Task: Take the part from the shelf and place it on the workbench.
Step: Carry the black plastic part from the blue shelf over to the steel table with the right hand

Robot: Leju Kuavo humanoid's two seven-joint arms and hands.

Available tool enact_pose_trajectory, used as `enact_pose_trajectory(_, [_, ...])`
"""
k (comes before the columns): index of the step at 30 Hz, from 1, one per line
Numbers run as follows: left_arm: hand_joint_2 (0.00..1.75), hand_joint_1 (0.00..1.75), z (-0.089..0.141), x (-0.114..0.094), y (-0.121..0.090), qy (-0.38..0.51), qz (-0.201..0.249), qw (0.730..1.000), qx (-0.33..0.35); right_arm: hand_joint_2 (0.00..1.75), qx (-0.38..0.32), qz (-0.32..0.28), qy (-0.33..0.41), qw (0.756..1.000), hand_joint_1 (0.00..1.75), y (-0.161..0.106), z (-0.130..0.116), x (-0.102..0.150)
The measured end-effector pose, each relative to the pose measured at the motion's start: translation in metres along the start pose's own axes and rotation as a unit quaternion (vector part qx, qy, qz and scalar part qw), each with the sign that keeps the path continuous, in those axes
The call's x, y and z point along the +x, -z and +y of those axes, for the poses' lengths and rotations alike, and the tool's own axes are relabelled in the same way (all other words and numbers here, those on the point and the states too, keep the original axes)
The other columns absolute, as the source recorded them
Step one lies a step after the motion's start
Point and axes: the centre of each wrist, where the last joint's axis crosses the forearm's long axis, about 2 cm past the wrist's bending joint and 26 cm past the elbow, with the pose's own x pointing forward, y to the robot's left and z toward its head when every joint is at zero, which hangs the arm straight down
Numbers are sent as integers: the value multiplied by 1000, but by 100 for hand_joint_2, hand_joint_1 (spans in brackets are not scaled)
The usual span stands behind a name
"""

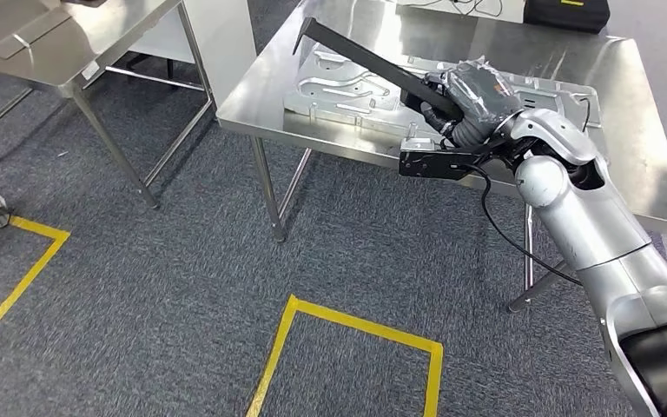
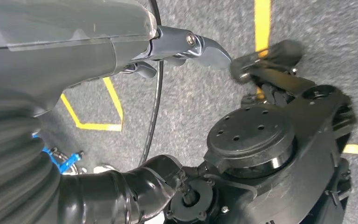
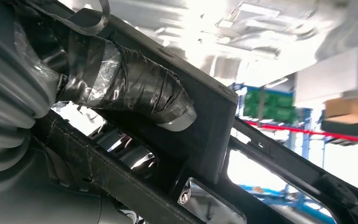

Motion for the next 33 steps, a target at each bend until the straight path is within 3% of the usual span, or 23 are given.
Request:
enact_pose_trajectory(20, [175, 0, -4, 9, 15, 48, 12, 999, -22, 175, -3, 2, -62, 998, 175, 14, 20, 22])
enact_pose_trajectory(33, [175, 0, 13, 21, 44, 158, 50, 985, -58, 175, 19, -15, -140, 990, 175, 55, 52, 97])
